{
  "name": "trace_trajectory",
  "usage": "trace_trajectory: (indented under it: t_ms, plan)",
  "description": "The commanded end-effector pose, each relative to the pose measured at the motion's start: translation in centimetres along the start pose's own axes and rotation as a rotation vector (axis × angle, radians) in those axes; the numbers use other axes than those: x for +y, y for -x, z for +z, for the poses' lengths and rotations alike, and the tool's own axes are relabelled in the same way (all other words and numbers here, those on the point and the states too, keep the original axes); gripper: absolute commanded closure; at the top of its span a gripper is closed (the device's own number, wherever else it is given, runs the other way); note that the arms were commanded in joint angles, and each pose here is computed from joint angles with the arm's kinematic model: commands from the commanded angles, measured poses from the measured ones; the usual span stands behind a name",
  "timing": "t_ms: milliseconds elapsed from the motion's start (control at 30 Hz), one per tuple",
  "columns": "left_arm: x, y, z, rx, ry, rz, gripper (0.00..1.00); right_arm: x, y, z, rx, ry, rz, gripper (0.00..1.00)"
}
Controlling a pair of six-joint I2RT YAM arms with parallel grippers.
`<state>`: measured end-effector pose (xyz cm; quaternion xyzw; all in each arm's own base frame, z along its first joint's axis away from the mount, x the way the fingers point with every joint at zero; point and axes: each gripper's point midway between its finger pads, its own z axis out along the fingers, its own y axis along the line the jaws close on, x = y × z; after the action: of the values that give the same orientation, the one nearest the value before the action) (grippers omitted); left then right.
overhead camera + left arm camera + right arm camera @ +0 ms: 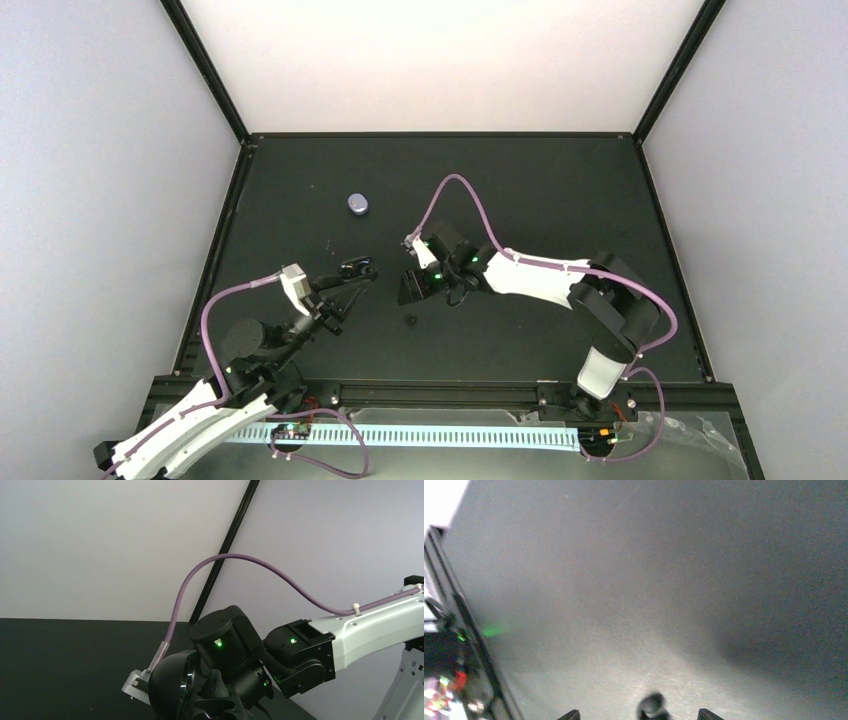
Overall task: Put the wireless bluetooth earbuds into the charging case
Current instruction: Pick up the earbud from the center of the board.
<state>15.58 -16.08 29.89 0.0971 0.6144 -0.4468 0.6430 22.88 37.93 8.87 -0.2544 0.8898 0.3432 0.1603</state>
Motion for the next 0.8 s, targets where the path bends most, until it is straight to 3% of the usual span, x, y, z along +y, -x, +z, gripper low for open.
trace_trajectory:
  t_ms: [0,167,767]
  plan:
    - [-0.3,0.6,-0.4,-0.006,-0.005,0.016,0.98,-0.3,0.3,-0.5,-0.008,-0.102,-0.162,0.44]
    - [-0.1,0.7,-0.6,-0.017,0.002,0.018,0.98,0.6,-1.1,-0.9,0.039,-0.09,-0.259,0.53]
    - [0.0,0.2,-0.3,-0.004,0.001,0.017,0.98,2.4,-3.6,3.1,0.166,-0.014,-0.289,0.54]
